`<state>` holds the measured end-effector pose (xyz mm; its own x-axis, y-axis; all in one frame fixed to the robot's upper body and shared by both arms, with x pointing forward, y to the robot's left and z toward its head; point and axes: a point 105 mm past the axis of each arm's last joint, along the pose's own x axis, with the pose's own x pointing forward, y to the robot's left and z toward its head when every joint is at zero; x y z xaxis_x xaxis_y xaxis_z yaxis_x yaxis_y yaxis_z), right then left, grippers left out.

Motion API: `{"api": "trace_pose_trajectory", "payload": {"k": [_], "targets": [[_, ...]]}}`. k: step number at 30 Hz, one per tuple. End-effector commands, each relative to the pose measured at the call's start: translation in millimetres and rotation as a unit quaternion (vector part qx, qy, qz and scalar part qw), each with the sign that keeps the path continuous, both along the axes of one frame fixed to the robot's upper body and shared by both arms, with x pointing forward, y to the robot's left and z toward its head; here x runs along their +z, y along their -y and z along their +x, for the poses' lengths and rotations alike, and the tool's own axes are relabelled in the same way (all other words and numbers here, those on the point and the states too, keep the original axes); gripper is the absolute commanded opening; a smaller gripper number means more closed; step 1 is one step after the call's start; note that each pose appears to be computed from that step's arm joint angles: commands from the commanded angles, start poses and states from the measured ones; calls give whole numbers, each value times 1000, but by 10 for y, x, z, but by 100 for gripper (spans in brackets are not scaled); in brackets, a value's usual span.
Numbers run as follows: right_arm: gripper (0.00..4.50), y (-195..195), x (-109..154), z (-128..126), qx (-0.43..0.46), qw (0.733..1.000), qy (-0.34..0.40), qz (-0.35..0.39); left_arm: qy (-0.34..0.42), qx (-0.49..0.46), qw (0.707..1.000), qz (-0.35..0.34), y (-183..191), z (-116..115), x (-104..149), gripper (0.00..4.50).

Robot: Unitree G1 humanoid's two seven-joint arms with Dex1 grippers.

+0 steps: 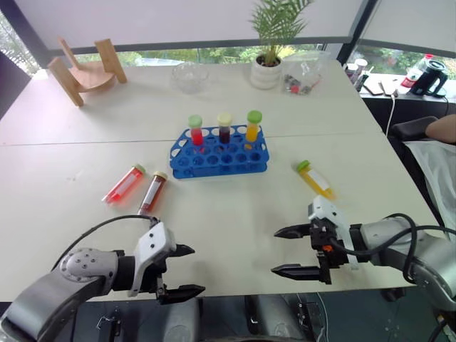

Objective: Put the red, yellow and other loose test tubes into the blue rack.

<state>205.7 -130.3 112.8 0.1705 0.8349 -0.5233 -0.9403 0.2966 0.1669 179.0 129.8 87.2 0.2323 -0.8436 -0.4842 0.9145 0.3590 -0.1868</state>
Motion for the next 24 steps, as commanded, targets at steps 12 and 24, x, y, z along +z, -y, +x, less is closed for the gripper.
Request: {"api": "trace_pose_trajectory", "payload": {"k": [12, 24], "targets": [[441, -63, 25, 41, 13, 1000, 26, -2, 12, 4, 1000, -7, 80, 65, 14, 449], [441, 257, 180, 325, -55, 996, 35, -65, 13, -20, 999, -26, 180, 155, 125, 449]]}}
